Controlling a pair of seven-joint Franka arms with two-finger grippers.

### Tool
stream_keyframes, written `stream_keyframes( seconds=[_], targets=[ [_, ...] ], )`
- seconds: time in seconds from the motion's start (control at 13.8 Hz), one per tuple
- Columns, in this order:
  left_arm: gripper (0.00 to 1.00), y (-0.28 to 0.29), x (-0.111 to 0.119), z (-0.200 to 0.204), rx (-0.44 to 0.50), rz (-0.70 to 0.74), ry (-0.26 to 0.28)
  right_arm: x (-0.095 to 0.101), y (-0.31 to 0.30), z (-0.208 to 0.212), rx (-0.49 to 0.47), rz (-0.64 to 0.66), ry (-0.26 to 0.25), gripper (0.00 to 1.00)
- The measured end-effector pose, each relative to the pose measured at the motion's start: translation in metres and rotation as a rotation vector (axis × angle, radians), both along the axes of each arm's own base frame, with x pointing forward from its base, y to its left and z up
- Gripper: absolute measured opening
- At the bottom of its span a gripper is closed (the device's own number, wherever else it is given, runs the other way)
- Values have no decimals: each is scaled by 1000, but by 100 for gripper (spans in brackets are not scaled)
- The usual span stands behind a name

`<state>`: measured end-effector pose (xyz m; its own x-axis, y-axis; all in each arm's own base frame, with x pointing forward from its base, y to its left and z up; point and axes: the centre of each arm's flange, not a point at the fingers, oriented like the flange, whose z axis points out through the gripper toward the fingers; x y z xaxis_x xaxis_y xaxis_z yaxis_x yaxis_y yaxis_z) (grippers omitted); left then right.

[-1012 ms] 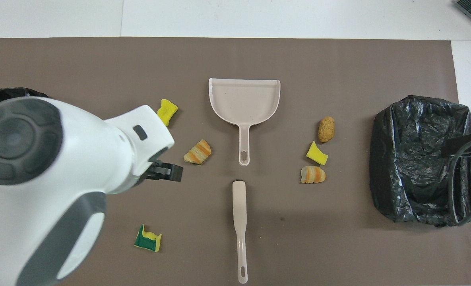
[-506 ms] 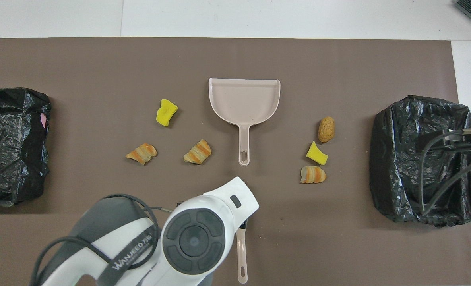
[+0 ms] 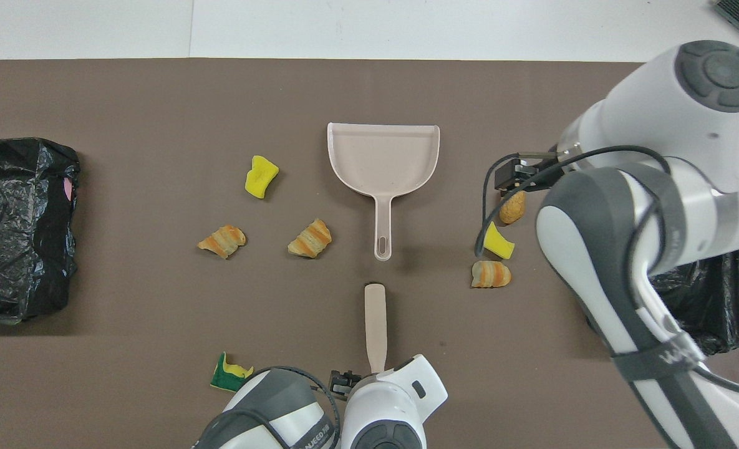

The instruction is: Sweep and dump trash in bin

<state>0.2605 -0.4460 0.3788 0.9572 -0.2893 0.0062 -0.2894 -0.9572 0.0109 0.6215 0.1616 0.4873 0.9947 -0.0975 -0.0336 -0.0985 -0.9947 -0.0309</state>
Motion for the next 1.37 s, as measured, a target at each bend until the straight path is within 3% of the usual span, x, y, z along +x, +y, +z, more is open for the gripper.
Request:
stream_keyframes(
  seconds=[0.22,0.43,0.72,0.79,0.87,0.94,1.01,1.08,1.16,1.23,1.37],
  targets=[
    [100,-2,-11,-20,13,-19,7,8,74,-44,55,-57,10,100],
    [100,-11,-23,-52,30,-36,15,-9,139,-71,78,-48,34,100],
    [96,-10,-18,-54,31,-17,15,-22,181,-107,70,5,45,100],
    [89,-10,-15,-51,27,-11,12,-23,181,-116,64,7,58,100],
    [89,-10,-14,-49,23,-1,11,-24,181,-123,58,11,68,100],
    [78,-10,-12,-47,22,7,10,-26,182,-129,54,17,76,99],
    [66,-9,-11,-44,24,13,11,-27,182,-131,52,20,80,90],
    [48,-8,-11,-41,29,17,14,-27,182,-133,51,20,81,87],
    [37,-7,-11,-39,33,19,16,-28,182,-136,49,21,83,87],
    [26,-6,-10,-37,37,21,18,-29,181,-139,47,22,86,79],
    [26,-4,-8,-32,46,28,24,-32,182,-145,44,32,91,55]
  ],
)
